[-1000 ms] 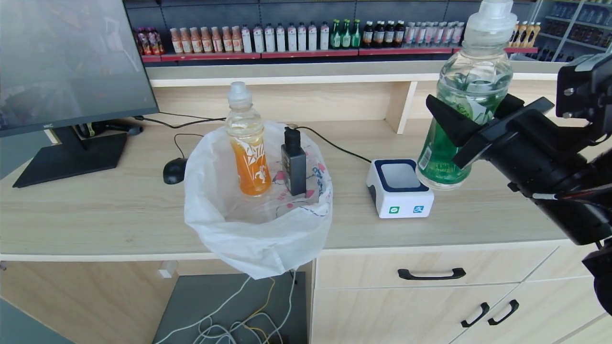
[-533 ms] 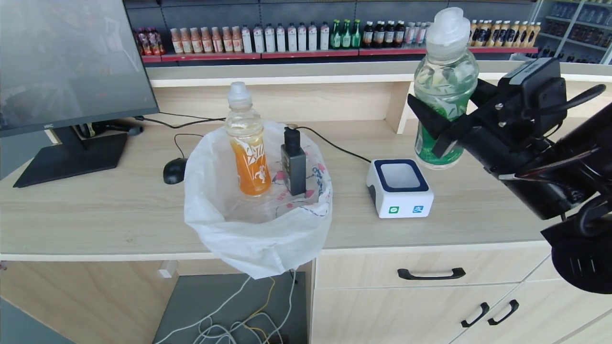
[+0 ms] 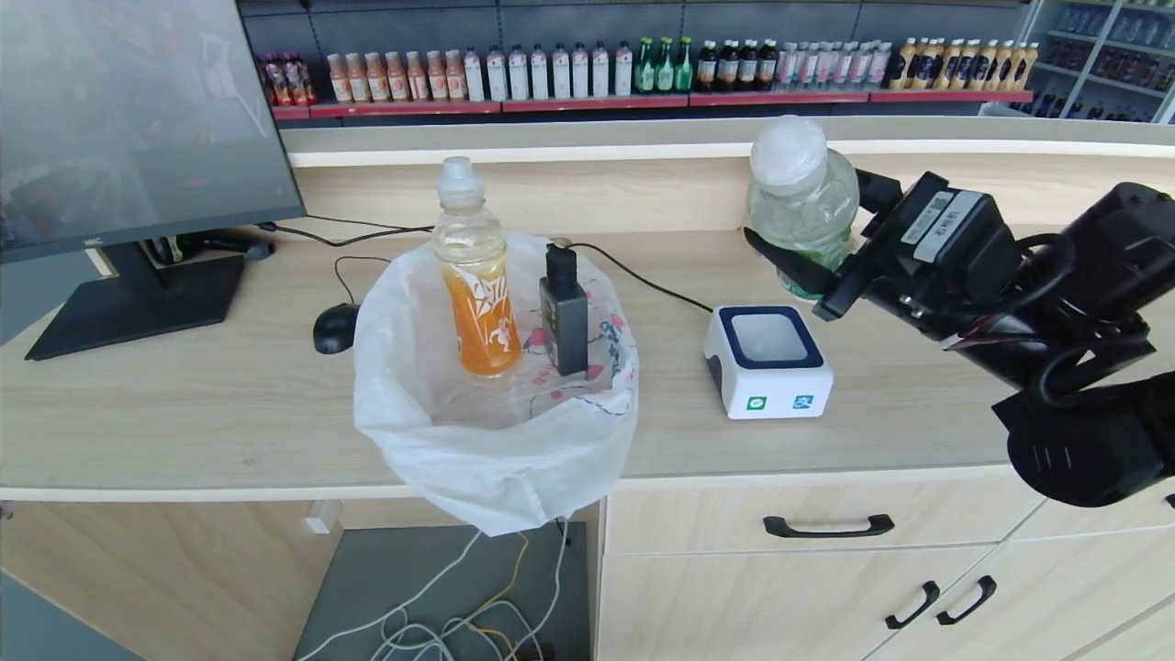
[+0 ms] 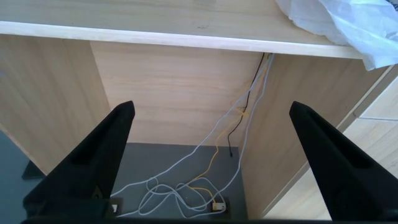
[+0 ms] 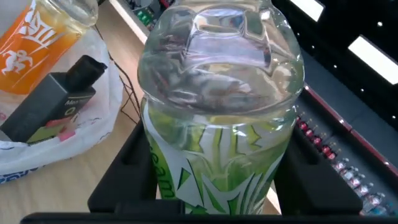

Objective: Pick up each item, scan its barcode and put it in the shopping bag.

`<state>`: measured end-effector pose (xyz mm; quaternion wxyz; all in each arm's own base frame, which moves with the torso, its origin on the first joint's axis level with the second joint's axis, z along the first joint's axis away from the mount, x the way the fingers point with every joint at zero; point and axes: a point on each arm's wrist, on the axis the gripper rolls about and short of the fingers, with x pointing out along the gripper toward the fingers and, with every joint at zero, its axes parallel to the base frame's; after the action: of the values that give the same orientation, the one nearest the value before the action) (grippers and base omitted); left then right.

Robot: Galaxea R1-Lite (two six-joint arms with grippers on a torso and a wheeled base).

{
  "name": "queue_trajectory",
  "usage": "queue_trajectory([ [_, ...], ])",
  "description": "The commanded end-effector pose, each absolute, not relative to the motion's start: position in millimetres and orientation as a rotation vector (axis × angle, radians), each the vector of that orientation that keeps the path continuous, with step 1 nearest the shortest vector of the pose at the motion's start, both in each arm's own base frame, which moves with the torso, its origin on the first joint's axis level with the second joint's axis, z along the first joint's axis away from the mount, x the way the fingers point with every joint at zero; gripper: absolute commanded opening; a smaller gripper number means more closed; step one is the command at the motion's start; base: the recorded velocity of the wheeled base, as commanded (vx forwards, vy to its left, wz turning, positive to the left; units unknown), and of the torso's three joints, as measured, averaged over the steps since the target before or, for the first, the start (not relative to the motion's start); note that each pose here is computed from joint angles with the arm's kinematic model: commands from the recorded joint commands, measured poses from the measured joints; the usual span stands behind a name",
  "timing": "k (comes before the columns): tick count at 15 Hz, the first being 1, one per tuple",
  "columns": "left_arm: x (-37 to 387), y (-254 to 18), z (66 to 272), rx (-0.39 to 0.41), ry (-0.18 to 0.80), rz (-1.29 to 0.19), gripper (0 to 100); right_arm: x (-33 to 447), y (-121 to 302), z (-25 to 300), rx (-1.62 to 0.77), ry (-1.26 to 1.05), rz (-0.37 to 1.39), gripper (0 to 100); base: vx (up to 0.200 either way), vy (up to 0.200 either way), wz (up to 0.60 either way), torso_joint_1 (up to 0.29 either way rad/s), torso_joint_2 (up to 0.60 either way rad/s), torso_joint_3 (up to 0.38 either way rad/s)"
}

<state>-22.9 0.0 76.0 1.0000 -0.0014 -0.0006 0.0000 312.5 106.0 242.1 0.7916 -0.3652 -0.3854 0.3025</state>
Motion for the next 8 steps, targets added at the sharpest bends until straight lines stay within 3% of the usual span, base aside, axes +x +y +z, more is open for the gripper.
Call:
queue_trajectory([
  [1, -22.9, 0.0, 75.9, -0.003, -0.002, 0.0, 100, 323.5, 108.3, 228.1, -0.812, -0.818, 0.697, 0, 0.0, 0.0, 0.0, 0.0, 0.0, 0.0],
  [8, -22.9, 0.0, 75.9, -0.003, -0.002, 0.0, 100, 326.6, 89.9, 203.6, -0.928, -0.841, 0.834, 0, 0.0, 0.0, 0.0, 0.0, 0.0, 0.0],
])
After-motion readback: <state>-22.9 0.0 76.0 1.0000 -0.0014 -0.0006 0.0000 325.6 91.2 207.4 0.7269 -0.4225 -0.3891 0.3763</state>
